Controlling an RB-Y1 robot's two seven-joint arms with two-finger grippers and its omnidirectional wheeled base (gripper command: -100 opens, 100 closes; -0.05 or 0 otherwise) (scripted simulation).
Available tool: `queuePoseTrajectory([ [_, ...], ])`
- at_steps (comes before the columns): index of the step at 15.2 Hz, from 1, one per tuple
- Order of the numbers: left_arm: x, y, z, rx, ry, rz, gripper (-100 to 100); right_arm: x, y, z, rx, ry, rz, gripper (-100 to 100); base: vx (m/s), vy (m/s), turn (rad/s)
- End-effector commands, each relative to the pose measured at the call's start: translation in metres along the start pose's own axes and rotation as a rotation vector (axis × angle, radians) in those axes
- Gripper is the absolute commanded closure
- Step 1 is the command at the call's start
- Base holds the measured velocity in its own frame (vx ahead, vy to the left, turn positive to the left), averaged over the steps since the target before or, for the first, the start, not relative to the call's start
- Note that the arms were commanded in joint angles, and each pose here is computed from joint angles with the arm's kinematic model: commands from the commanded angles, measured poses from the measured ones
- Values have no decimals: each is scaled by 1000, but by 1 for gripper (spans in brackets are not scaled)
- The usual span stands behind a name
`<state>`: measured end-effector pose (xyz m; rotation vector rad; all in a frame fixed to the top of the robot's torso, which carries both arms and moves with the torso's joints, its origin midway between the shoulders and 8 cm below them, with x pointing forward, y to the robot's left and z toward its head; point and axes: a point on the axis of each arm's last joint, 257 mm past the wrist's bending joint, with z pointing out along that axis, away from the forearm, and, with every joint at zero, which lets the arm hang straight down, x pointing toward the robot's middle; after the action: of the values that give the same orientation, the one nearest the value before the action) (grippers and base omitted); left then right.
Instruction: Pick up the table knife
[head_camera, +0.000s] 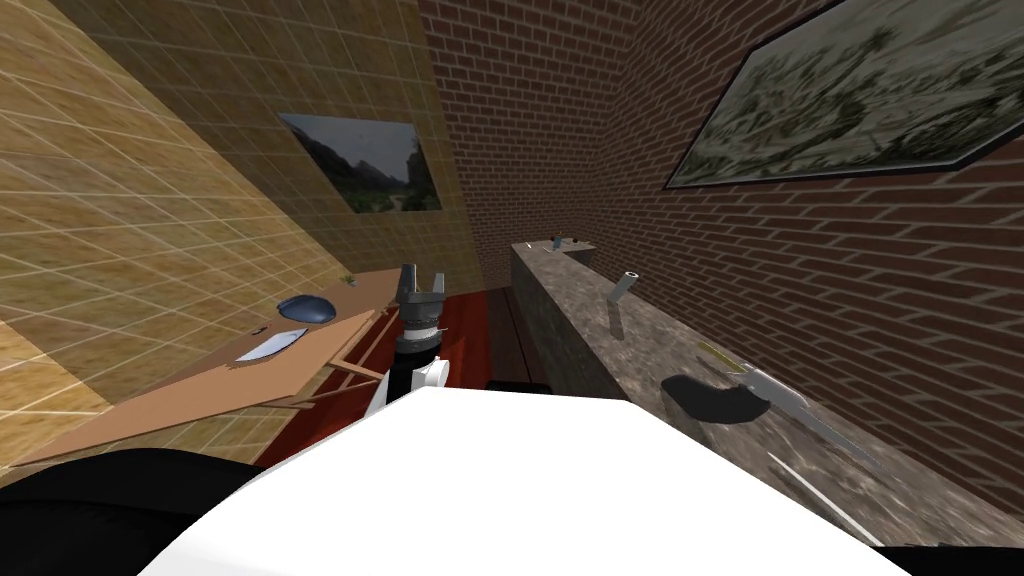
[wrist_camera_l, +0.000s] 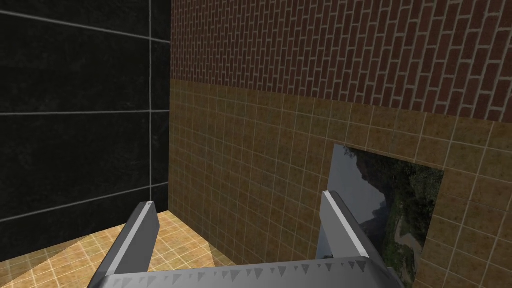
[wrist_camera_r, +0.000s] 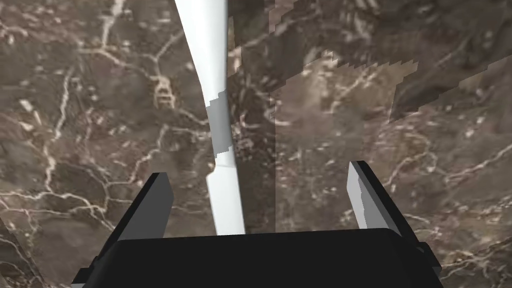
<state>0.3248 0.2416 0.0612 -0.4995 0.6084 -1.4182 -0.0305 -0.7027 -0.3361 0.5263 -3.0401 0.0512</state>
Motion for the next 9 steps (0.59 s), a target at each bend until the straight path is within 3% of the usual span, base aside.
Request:
queuePoseTrajectory([
  [1, 0, 0, 0, 0, 0, 0, 0, -31, -9, -2, 15, -66, -4, -100, -120, -9, -25],
  [3, 0, 0, 0, 0, 0, 0, 0, -54, -17, -6, 27, -114, -7, -100, -135, -8, -31],
  [4, 0, 0, 0, 0, 0, 0, 0, -38, -12, -4, 20, -83, -4, -100, -76, 0, -5],
  [7, 0, 0, 0, 0, 0, 0, 0, -21, -2, 15, 20, -70, 14, -100, 46, -4, 81],
  [8, 0, 0, 0, 0, 0, 0, 0, -27, -5, 10, 18, -77, 8, -100, 54, -2, 34],
  [9, 0, 0, 0, 0, 0, 0, 0, -36, -11, 0, 21, -85, -1, 100, -5, -3, -78],
])
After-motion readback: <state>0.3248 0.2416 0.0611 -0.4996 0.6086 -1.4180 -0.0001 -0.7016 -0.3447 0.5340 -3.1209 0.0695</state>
